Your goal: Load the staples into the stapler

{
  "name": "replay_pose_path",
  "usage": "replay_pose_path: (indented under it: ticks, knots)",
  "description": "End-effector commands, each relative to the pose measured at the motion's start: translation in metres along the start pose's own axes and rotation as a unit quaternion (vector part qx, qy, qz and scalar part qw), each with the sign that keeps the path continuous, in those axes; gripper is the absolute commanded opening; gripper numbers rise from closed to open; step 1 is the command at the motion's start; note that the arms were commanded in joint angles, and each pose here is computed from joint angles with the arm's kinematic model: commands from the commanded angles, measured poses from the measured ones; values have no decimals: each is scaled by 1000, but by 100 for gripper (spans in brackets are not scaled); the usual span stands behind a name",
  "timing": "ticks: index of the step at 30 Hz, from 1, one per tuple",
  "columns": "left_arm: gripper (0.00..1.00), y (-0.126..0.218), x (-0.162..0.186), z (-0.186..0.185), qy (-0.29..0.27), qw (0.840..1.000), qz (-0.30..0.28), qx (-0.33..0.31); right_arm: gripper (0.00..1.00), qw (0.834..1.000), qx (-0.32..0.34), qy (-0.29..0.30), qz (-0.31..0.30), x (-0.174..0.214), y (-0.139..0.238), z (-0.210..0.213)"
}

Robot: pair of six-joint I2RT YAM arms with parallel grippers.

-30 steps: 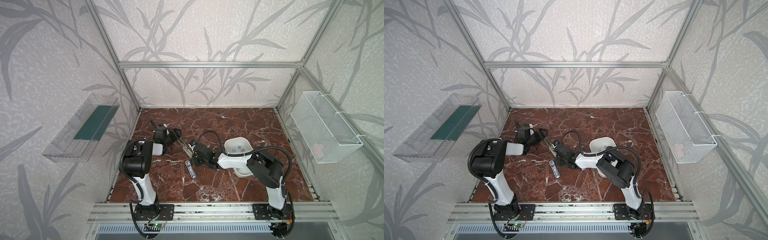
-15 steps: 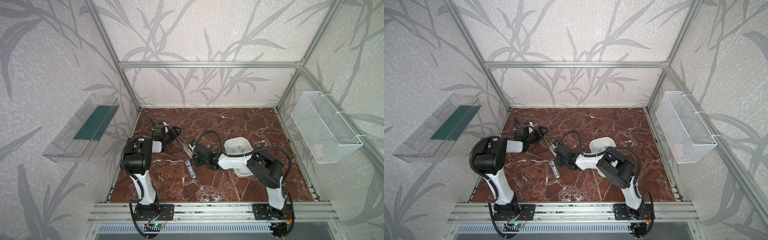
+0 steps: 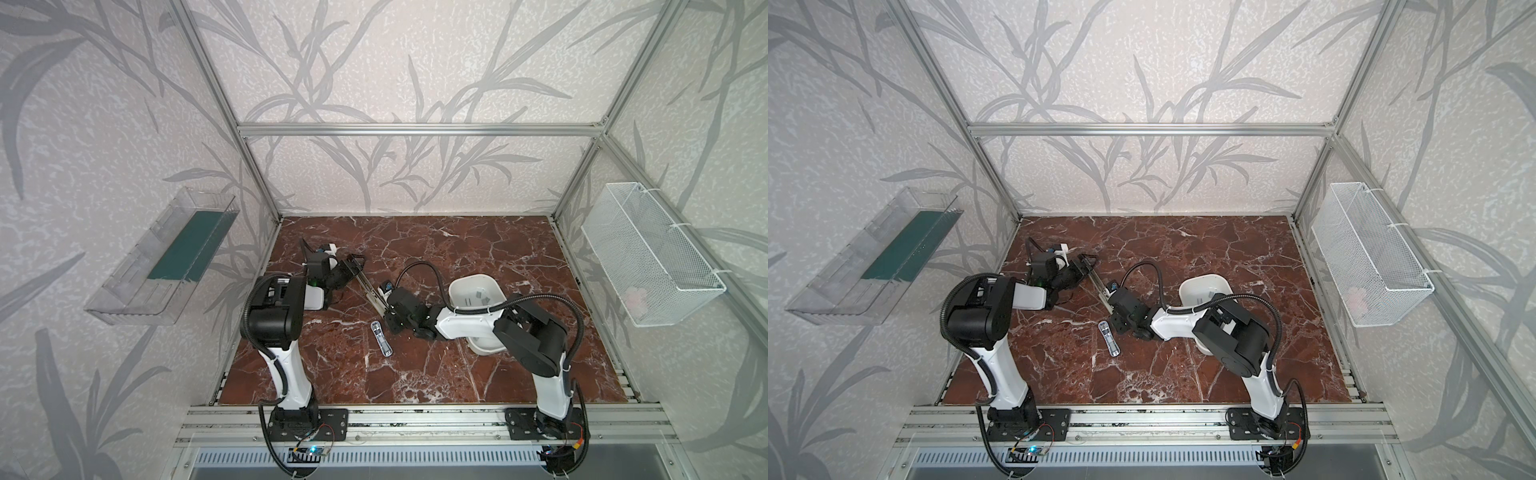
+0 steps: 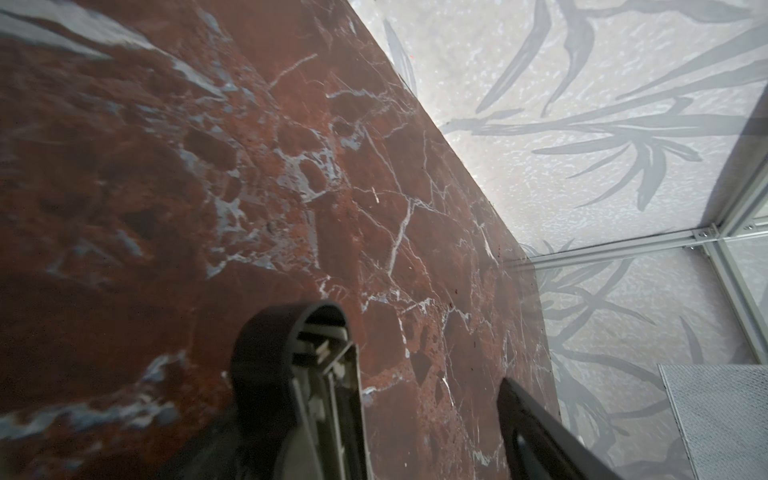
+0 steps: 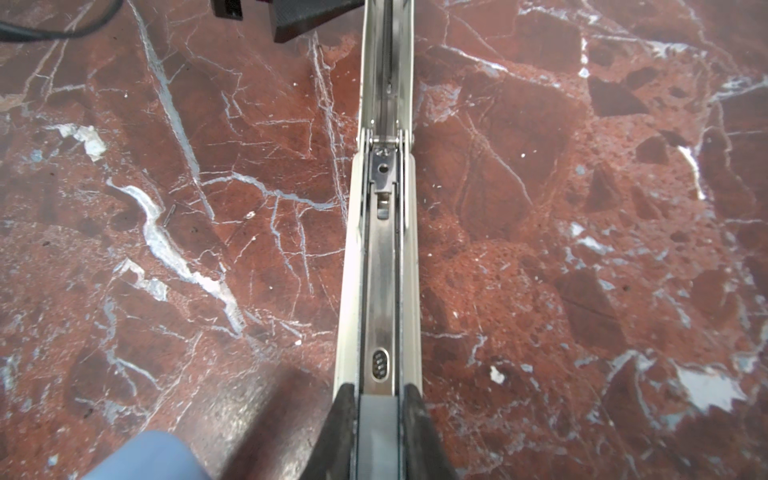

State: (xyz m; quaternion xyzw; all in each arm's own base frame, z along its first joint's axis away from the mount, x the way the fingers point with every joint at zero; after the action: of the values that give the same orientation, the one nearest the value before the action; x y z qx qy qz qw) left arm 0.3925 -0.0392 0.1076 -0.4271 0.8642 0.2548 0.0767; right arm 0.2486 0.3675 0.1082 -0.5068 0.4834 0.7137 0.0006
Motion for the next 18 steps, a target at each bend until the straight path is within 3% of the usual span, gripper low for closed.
replay_pose_path:
  ticks: [1, 18]
  knots:
    - [86, 7, -1, -27, -33, 997, 2, 76, 7, 999, -49, 21, -9, 0, 5, 15]
    - [77, 35, 4, -53, -93, 992, -32, 83, 8, 999, -35, 35, -22, 8, 7, 11]
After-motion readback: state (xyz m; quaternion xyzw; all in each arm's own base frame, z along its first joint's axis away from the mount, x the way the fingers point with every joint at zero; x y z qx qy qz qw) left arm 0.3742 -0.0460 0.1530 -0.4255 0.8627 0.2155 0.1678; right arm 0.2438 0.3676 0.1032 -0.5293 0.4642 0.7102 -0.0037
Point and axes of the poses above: each gripper's point midway between its finger pads, its own y axis back along the fingers, its own z axis along the line the jaws close on, x = y × z, the point moved 10 cm from there along y, back along the fingers, and after that the axes turned 8 degrees about y, right-handed, at the moved point
